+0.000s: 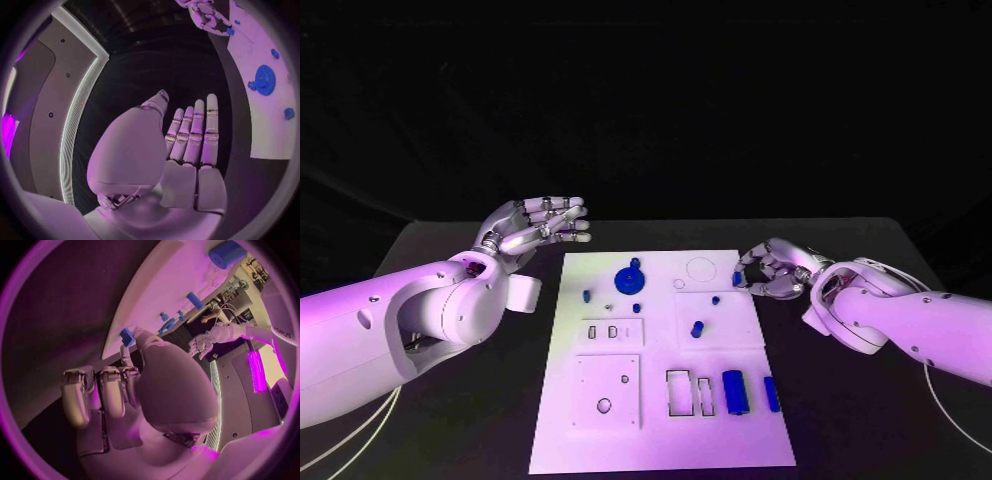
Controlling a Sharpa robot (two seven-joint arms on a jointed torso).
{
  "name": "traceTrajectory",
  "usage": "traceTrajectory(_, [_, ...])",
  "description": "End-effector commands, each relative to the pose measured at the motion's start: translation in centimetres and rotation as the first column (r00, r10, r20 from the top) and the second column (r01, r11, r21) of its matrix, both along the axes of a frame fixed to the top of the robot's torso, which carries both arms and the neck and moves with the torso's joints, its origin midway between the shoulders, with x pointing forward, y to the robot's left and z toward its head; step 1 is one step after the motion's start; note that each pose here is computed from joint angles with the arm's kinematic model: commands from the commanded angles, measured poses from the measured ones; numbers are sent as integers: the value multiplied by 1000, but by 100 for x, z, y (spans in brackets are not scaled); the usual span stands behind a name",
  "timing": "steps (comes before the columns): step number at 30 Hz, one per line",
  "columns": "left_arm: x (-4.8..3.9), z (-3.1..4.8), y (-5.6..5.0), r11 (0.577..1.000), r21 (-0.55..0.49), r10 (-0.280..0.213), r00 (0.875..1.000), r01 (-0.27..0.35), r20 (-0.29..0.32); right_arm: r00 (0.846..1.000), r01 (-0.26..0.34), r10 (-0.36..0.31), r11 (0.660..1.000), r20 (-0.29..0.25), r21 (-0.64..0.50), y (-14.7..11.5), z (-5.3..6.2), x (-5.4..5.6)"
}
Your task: Assemble the parts on the task board
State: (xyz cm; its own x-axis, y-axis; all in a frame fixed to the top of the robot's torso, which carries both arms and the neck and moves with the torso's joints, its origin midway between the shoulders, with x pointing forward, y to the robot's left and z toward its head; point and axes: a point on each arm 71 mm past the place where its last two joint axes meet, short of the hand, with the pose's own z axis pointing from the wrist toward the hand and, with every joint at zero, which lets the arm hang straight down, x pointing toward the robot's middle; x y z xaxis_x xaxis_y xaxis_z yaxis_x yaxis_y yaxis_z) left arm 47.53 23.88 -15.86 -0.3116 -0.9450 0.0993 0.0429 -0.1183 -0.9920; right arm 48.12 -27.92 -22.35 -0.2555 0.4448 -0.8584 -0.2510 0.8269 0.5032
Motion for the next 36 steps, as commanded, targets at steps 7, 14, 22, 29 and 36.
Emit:
traceTrajectory(7, [-5, 13, -18, 1000, -6, -15, 1000, 15, 8, 1000, -5, 5, 1000, -4, -2, 43, -15, 17])
traceTrajectory(14, [-6, 13, -14, 1000, -5, -15, 1000, 15, 7, 1000, 2, -2, 1000, 0, -3, 58, -21, 39])
traceTrajectory(22, [-8, 13, -12, 1000, -5, -15, 1000, 15, 6, 1000, 10, -10, 1000, 4, -16, 66, -27, 51])
traceTrajectory(29, [-7, 13, -10, 1000, -5, -14, 1000, 14, 6, 1000, 11, -10, 999, 27, -34, 78, -20, 50])
traceTrajectory(36, [-5, 12, -8, 1000, -4, -14, 1000, 14, 6, 995, 9, -6, 1000, 100, -23, 132, 35, 25])
